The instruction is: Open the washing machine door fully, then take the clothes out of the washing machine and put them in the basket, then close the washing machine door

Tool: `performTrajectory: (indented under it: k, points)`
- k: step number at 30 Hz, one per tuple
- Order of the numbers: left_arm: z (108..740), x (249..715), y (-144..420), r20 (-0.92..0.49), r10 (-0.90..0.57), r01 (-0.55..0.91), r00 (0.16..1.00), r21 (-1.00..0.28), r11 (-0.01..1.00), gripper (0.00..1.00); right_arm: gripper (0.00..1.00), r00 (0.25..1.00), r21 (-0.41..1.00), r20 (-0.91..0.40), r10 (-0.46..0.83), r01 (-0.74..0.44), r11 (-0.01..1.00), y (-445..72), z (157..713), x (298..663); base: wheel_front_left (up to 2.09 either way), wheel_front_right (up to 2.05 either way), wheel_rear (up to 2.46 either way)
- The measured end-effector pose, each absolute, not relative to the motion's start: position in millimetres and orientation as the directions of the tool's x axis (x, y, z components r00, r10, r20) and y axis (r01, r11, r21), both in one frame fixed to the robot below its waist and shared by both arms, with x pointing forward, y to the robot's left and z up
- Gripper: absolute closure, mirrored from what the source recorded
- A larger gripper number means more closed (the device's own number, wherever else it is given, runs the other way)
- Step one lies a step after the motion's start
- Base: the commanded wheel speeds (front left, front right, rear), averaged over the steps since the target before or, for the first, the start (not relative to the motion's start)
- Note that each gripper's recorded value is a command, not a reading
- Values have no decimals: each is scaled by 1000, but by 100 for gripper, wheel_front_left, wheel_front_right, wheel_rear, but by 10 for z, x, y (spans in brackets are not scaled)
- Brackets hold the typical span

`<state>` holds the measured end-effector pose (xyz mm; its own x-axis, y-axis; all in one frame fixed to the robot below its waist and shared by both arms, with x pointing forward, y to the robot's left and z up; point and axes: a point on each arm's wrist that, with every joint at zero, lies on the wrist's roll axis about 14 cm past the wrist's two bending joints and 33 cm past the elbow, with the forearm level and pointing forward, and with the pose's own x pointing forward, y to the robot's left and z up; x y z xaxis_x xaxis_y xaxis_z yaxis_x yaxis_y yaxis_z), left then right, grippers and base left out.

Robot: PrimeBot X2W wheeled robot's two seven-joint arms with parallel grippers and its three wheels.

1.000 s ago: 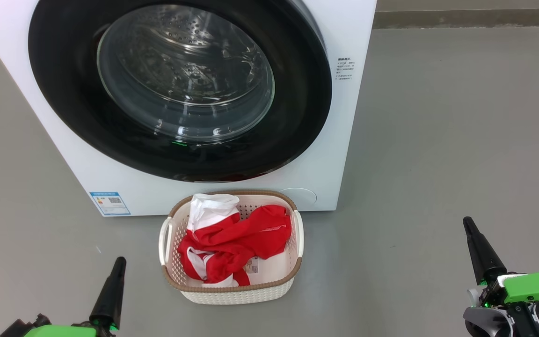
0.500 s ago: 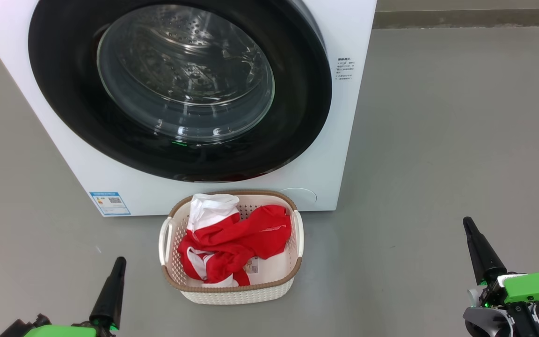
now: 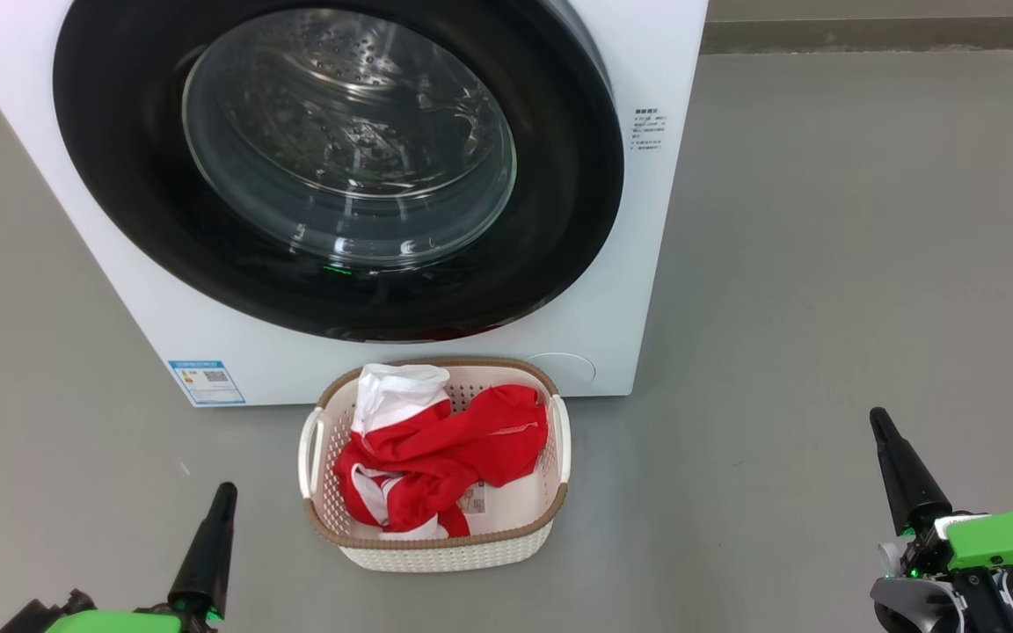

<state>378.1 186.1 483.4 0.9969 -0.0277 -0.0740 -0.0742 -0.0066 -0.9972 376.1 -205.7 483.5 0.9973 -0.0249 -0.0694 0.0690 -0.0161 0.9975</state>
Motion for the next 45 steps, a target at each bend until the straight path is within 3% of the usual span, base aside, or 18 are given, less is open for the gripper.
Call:
performTrajectory:
  k: [45]
  points:
    - [4835,3781,1861,-74,-28,-74,997,-997,-7,100,100,997,997,-69,-23,69,-16,-2052,4834,3761,0,0,0]
